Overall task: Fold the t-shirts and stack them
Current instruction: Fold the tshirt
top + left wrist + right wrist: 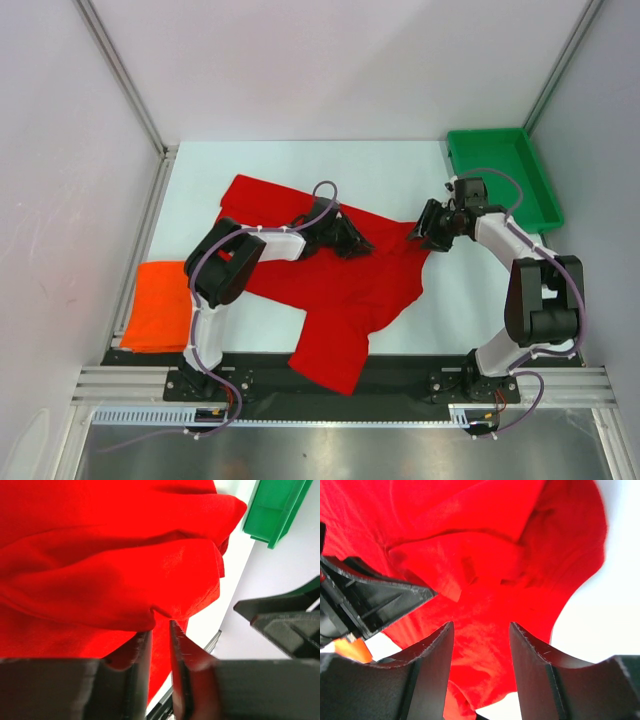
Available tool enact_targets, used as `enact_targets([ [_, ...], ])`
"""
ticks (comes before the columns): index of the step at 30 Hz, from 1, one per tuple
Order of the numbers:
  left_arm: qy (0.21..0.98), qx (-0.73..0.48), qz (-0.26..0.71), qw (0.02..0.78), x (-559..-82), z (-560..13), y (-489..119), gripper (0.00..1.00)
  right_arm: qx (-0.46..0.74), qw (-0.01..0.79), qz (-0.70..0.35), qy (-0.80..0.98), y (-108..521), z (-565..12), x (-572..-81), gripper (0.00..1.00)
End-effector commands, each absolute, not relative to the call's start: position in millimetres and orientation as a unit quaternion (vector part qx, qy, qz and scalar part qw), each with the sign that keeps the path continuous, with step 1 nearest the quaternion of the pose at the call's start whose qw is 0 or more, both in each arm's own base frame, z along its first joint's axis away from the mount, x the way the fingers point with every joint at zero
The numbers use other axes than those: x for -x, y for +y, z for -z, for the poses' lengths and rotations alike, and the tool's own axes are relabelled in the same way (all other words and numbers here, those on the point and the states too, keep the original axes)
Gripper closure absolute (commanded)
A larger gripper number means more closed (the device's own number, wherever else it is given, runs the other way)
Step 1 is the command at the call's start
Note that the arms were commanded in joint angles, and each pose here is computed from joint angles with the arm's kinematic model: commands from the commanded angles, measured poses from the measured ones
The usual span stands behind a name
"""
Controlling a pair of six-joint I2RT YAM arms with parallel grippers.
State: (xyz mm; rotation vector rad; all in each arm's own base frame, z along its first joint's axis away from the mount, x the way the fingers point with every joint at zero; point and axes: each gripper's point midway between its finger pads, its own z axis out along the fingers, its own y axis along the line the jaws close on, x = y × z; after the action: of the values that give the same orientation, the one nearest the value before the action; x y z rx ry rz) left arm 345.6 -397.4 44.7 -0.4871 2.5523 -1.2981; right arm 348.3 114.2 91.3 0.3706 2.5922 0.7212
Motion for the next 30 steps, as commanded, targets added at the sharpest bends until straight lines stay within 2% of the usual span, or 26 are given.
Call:
enact_targets([
  [1,0.865,0.17,0.454,0.133,-348.8,-55.1,-400.9,0.77,-0.14,0.225,-0.288,0.92,118.4,-103.1,-365.1,0.46],
  [2,0.865,0.171,0.452,0.133,-348.2,-53.7,-400.6,0.8,-0.141,0.225,-0.289,0.92,118.8,-103.3,-366.3,0.46],
  [3,0.865,0.173,0.451,0.133,-348.6,-53.6,-399.7,0.87,-0.141,0.226,-0.29,0.919,119.0,-103.6,-367.7,0.47],
  [7,0.873,0.166,0.439,0.132,-347.6,-52.5,-397.8,1.0,-0.151,0.224,-0.295,0.917,118.7,-102.9,-372.1,0.46],
  [14,0.898,0.123,0.396,0.149,-335.0,-61.9,-379.6,1.0,-0.15,0.218,-0.308,0.914,120.4,-98.3,-378.1,0.43],
  [17,0.897,0.098,0.397,0.166,-334.2,-73.9,-377.0,1.0,-0.156,0.205,-0.304,0.917,118.5,-87.4,-380.0,0.45],
  [24,0.899,0.093,0.4,0.148,-329.6,-74.1,-379.8,1.0,-0.152,0.194,-0.283,0.927,111.6,-75.2,-383.4,0.5],
  [28,0.899,0.088,0.402,0.15,-329.1,-75.9,-380.0,1.0,-0.151,0.193,-0.281,0.928,109.9,-70.6,-384.0,0.43],
  [30,0.899,0.087,0.404,0.147,-328.9,-75.5,-381.1,1.0,-0.152,0.186,-0.282,0.929,110.9,-63.3,-385.4,0.44],
])
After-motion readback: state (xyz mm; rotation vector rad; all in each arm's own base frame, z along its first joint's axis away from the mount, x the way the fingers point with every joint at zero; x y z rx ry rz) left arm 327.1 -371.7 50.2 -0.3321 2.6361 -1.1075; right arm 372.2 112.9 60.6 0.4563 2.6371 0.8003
